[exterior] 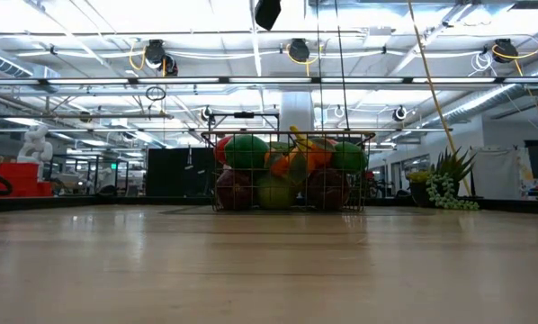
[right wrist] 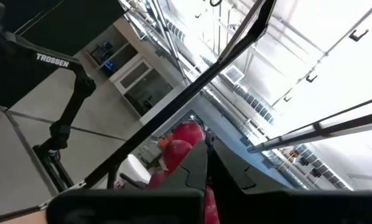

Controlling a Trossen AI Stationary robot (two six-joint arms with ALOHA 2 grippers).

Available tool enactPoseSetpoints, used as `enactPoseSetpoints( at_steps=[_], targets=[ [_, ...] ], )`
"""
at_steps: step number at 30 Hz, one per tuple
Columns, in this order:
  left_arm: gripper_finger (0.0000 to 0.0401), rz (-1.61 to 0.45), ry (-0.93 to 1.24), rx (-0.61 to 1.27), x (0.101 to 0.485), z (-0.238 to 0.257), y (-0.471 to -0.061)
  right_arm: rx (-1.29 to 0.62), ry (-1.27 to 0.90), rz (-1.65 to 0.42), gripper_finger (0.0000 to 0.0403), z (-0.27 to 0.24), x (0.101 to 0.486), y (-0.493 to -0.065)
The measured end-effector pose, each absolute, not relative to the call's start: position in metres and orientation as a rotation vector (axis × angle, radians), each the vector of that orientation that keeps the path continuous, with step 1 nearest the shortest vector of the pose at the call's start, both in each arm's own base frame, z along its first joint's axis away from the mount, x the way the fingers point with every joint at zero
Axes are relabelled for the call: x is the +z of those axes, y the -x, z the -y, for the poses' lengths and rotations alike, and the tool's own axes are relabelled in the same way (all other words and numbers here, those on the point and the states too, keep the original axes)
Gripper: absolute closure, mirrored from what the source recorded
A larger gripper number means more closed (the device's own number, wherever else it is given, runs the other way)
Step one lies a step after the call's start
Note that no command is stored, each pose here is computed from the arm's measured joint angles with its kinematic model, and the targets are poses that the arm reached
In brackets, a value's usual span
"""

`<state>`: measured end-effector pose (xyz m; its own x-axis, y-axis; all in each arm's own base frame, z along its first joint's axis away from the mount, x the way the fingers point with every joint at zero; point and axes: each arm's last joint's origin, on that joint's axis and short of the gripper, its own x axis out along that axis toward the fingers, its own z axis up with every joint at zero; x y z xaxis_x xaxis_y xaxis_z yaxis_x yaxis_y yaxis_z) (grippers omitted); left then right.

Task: Build produce basket
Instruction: Put the red grapes into the brown wire basket

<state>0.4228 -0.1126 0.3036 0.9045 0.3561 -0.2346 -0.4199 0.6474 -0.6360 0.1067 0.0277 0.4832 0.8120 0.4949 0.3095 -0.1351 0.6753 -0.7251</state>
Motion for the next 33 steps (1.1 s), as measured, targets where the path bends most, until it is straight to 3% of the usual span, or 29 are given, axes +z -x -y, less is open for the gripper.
enactPoseSetpoints(
  at_steps=[19, 26, 33],
  targets=[
    [0.0286, -0.023, 0.91, 0.484, 0.303, 0.143, -0.411, 0.555, 0.507, 0.533, 0.0401, -0.028, 0.486, -0.087],
    [0.0286, -0.02, 0.906, 0.48, 0.303, 0.15, -0.408, 0.534, 0.242, 0.442, 0.0401, -0.026, 0.487, -0.089],
    [0.0286, -0.043, 0.815, 0.477, 0.314, 0.147, -0.401, 0.325, -0.174, 0.339, 0.0401, -0.019, 0.486, -0.096]
  ],
)
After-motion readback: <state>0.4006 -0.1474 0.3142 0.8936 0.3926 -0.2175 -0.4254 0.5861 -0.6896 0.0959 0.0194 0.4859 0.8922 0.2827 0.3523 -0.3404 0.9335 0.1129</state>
